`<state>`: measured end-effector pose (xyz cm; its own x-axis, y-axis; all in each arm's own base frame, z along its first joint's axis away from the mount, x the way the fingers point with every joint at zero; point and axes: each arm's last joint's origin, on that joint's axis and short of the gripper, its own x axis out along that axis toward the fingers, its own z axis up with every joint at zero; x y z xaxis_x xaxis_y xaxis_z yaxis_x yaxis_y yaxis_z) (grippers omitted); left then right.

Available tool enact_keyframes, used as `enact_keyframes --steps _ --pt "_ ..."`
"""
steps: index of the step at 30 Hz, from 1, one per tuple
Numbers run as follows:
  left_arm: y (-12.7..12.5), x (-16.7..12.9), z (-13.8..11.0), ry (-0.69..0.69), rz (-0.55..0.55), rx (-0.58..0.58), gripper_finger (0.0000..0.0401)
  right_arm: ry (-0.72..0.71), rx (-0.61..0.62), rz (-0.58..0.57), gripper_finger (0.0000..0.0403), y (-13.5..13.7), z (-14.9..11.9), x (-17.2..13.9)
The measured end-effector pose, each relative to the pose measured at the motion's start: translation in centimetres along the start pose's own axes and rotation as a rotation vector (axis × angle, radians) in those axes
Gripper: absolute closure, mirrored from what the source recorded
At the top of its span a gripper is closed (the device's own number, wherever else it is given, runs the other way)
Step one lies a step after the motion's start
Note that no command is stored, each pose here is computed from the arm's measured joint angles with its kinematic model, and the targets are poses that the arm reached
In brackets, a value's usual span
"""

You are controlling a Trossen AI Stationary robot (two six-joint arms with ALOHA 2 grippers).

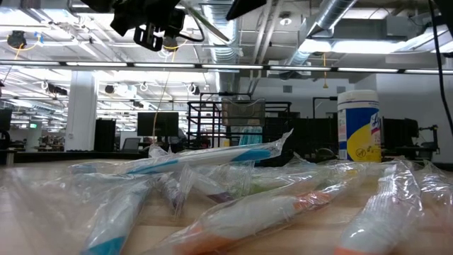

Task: Pick & Place toothbrushing station
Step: Put the green toothbrush into the black wire organizer

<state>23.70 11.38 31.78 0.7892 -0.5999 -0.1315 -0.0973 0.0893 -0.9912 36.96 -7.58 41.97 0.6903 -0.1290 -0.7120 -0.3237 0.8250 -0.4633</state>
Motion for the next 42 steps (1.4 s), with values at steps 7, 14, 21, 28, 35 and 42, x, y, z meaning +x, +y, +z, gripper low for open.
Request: enact_keyframes --steps 7,14,21,28,35,42 --pt "-0.1 0.0 0.0 -0.002 -0.005 0.009 0.0388 -0.007 -0.006 -0.023 0.0321 -0.3 0.2 -0.6" --pt "-0.3 0.0 0.1 -0.005 -0.014 0.023 0.0387 0.008 -0.020 -0.002 0.0321 -0.2 0.2 0.5" --pt "-0.7 0.0 0.2 -0.010 -0.037 0.034 0.0389 0.015 -0.031 0.017 0.0307 0.0 0.4 2.3" --pt "-0.2 0.2 0.6 -0.001 -0.032 0.028 0.0390 -0.048 -0.063 -0.018 0.0268 0.6 1.8 3.0" --pt "1.3 1.1 2.2 0.014 -0.023 0.009 0.0390 -0.096 -0.043 -0.046 0.0252 0.5 2.9 1.2" --pt "1.4 1.5 2.8 0.016 -0.046 0.028 0.0391 -0.112 -0.056 -0.024 0.0266 0.8 3.3 0.8"
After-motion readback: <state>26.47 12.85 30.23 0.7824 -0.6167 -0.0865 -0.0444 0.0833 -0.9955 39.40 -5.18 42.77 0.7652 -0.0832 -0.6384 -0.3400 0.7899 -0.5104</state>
